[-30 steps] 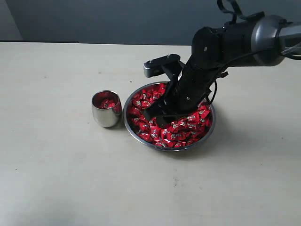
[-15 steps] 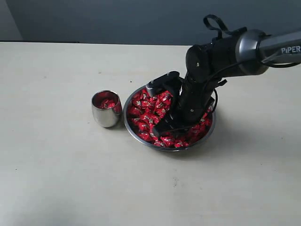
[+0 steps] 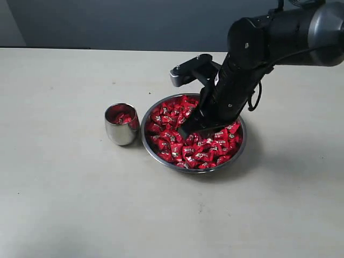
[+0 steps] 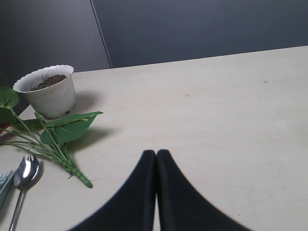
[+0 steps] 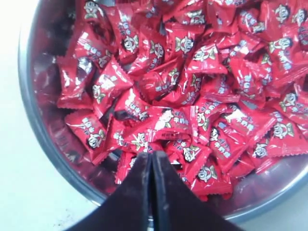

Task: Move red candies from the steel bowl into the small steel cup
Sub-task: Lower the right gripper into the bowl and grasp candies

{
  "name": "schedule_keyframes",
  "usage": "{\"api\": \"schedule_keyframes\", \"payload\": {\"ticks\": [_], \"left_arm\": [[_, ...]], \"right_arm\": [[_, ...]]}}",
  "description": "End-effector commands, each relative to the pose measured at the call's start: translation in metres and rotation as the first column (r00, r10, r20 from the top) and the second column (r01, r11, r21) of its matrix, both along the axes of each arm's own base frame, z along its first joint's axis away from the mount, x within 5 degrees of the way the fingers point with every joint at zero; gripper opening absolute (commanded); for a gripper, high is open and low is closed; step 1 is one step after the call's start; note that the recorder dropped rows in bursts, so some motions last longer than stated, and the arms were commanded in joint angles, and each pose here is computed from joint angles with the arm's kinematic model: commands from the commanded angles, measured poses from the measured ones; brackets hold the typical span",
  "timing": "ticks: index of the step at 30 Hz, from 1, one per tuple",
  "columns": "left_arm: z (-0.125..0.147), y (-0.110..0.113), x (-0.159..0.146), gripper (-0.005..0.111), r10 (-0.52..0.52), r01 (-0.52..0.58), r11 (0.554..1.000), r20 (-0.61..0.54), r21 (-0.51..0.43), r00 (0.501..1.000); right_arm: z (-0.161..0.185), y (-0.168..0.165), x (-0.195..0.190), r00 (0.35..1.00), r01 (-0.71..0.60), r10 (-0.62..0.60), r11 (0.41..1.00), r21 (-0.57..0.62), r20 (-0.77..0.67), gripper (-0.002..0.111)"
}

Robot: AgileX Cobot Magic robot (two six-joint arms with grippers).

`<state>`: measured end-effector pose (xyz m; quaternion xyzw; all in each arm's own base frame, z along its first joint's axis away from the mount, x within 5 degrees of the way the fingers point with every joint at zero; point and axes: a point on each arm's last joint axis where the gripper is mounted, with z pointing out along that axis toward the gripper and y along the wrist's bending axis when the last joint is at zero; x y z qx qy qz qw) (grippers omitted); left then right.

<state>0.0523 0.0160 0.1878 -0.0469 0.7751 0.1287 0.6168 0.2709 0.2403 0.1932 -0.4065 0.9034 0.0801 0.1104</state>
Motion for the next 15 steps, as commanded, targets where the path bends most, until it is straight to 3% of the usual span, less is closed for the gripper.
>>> {"api": "schedule_keyframes", "payload": {"ticks": [1,2,3,6,15], "left_arm": [[-0.001,0.000,0.000,0.000,-0.001,0.001,1.000,0.007,0.000,1.000],[-0.001,0.000,0.000,0.000,-0.001,0.001,1.000,0.007,0.000,1.000],[-0.001,0.000,0.000,0.000,-0.001,0.001,1.000,0.007,0.000,1.000],[-0.001,0.000,0.000,0.000,-0.001,0.001,1.000,0.007,0.000,1.000],[-0.001,0.000,0.000,0.000,-0.001,0.001,1.000,0.007,0.000,1.000]], "right_arm": [[-0.007,-0.002,0.001,1.000,-0.006,0.006,1.000,-0.026,-0.014,0.008],[-0.011,-0.002,0.001,1.000,-0.007,0.006,0.999,-0.034,-0.024,0.014],[-0.019,-0.001,0.002,0.999,-0.007,0.005,0.999,-0.047,-0.040,0.027],[-0.033,0.000,0.004,0.998,-0.009,0.004,0.997,-0.071,-0.069,0.041],[-0.065,0.002,0.006,0.992,-0.014,-0.001,0.993,-0.116,-0.126,0.040]]}}
